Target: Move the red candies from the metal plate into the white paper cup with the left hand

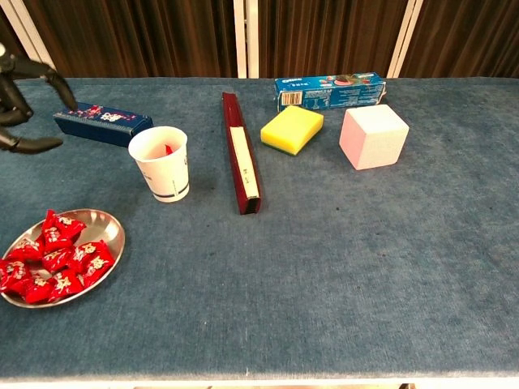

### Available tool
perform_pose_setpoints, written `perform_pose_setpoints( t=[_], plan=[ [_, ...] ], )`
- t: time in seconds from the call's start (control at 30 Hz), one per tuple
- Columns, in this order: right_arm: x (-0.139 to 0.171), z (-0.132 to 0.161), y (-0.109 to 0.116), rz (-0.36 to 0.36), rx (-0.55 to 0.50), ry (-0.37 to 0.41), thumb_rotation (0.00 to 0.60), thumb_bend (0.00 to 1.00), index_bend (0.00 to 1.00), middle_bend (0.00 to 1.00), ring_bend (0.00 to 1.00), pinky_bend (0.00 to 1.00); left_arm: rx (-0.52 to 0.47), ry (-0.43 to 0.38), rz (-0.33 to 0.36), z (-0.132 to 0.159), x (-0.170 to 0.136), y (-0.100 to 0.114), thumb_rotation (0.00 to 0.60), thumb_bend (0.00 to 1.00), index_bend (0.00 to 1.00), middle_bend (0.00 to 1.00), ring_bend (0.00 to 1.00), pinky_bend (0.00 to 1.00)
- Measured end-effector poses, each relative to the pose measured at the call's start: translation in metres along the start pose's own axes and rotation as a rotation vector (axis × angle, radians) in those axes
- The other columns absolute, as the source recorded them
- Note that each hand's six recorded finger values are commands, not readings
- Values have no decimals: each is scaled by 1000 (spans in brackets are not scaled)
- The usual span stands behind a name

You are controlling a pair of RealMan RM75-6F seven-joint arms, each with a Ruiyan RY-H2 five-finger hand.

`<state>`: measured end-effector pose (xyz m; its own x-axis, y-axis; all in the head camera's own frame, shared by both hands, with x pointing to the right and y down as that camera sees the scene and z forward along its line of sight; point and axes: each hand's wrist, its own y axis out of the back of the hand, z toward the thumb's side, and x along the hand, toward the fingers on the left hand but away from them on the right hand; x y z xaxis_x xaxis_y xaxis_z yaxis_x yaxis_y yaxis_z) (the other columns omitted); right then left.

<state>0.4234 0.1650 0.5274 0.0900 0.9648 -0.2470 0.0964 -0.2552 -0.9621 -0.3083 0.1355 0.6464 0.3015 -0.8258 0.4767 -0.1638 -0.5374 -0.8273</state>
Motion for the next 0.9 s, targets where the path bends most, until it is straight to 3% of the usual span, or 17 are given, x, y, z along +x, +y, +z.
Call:
perform_pose_setpoints(
  t=[0.13,0.33,0.53,0.9],
  plan=[
    [-1,4,-2,6,-3,11,600,165,0,62,0,4,45,2,-79,-10,-16,-27,562,224,396,966,860,747],
    [2,3,-1,4,-3,5,600,165,0,63,0,4,111,-27,-144,-5,-21,-52,573,225,407,966,860,747],
    [4,1,-1,5,-5,-1,600,165,0,63,0,4,157,-28,-194,-4,-19,-67,579,225,423,965,860,747],
    [7,-1,0,2,-5,-10,600,164,0,63,0,4,184,-1,-217,-13,-14,-76,600,225,447,965,862,747]
  ],
)
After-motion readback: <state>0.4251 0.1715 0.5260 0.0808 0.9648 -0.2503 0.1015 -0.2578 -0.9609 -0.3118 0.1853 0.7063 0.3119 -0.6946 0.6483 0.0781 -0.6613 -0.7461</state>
